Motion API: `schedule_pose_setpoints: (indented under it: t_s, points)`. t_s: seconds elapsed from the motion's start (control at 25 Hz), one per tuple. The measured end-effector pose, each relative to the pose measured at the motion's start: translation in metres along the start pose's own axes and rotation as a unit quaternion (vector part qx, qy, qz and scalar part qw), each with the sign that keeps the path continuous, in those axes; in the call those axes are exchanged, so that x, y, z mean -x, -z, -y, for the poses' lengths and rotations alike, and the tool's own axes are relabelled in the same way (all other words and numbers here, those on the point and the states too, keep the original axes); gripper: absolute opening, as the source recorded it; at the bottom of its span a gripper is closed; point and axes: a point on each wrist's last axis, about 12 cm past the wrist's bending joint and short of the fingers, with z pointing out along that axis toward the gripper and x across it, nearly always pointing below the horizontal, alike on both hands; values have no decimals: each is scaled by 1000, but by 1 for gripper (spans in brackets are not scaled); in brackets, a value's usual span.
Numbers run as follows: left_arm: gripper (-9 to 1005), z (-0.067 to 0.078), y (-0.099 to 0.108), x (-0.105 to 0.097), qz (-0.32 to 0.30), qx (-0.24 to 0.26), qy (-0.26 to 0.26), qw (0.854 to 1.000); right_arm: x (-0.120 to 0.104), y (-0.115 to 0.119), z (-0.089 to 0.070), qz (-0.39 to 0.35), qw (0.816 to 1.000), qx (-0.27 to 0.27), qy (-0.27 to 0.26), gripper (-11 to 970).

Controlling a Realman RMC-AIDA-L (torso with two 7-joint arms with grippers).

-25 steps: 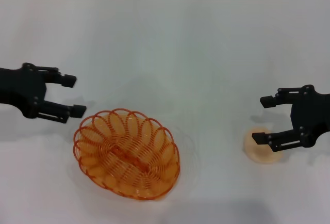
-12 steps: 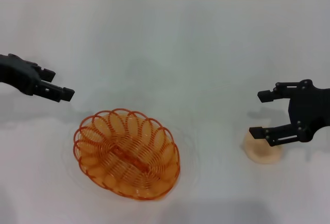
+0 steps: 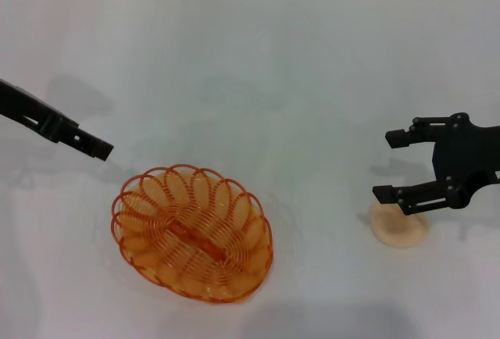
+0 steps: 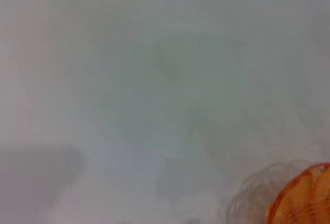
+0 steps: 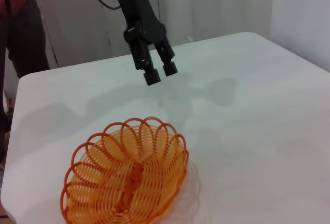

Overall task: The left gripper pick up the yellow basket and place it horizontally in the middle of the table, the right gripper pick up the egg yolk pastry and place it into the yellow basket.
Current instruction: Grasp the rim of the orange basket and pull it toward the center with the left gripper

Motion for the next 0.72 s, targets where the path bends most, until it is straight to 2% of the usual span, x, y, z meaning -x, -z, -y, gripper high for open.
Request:
schedule_pose_setpoints:
  t_s: [0.16,0.4,0.72]
  points:
    - [862,7,-6,7,-31,-1,-11,999,0,0,0,0,1000,0,1,842]
    - [862,18,-27,18,-75,-26,-8,997,1,-1,0,0,1000,1,1,841]
    - [863,25,-44,21,-107,-28,7,994,0,-2,0,-1,1000,1,0,842]
